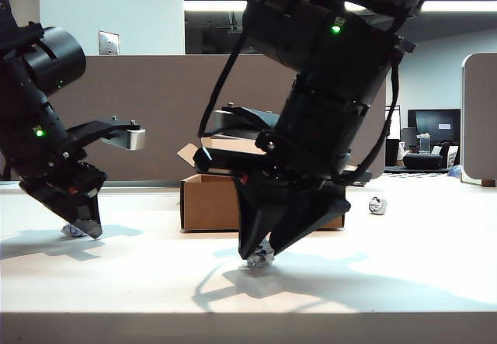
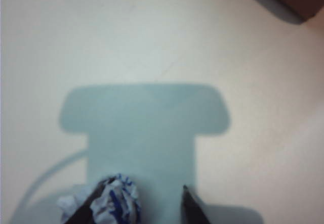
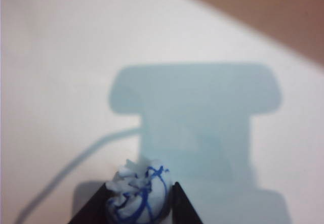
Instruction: Pick up all the paper balls on the table and put them in the paper box.
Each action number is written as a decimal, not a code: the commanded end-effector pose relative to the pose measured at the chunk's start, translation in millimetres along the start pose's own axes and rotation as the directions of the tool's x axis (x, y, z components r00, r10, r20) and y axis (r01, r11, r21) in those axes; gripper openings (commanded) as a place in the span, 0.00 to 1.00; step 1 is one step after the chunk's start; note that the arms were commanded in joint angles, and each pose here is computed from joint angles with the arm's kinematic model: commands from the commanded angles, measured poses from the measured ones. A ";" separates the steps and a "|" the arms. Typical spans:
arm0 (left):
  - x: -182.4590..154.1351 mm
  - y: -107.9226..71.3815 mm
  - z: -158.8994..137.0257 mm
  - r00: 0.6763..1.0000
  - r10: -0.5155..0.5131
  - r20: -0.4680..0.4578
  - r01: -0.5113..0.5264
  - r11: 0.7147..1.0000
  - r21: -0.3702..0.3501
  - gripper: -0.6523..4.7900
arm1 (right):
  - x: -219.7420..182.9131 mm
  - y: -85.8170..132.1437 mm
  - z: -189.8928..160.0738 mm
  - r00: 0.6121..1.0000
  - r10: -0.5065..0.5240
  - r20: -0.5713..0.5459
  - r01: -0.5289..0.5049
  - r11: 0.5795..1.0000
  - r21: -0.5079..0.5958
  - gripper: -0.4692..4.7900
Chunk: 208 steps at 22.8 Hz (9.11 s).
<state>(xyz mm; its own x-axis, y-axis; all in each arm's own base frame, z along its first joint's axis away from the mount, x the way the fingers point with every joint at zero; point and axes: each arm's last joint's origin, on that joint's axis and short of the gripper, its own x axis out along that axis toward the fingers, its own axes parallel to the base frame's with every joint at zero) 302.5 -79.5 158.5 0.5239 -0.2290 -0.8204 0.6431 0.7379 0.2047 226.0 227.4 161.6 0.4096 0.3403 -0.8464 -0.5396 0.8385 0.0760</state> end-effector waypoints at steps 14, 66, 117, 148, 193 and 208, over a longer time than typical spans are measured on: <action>-30.8 7.7 21.0 0.998 0.025 0.052 -0.021 0.998 -0.065 0.11 | -26.3 -3.8 42.4 0.993 -0.036 0.116 0.040 0.999 -0.031 0.36; -58.3 10.5 110.6 0.718 -0.330 0.612 0.317 0.939 0.135 0.92 | -64.6 -79.2 137.0 0.903 -0.109 0.416 0.087 0.994 0.072 0.53; -110.2 9.6 153.2 0.873 -0.316 0.371 0.357 0.933 -0.046 0.61 | -42.7 -233.0 118.9 0.886 -0.441 0.146 0.368 0.858 0.357 0.59; -107.7 14.7 151.1 0.939 -0.138 0.314 0.176 0.979 -0.098 0.61 | 10.1 -241.3 107.8 0.942 -0.334 0.005 0.316 0.897 0.310 0.48; -116.3 15.1 147.1 0.959 -0.075 0.274 0.095 0.994 -0.061 0.20 | -101.7 -143.9 191.4 0.944 0.015 0.328 -0.040 0.997 0.069 0.24; -277.8 -17.2 87.3 0.844 0.028 0.535 0.036 0.993 -0.109 0.11 | -320.3 -112.8 110.9 0.767 -0.305 0.565 0.303 0.948 0.101 0.08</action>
<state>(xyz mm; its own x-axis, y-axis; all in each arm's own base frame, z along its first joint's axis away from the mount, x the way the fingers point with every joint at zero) 207.2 -89.7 429.5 0.7524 -0.5151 -0.4106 0.6095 0.7808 0.1373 249.3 75.2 479.6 0.8830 0.2583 -0.3918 -0.3268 0.9377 -0.1183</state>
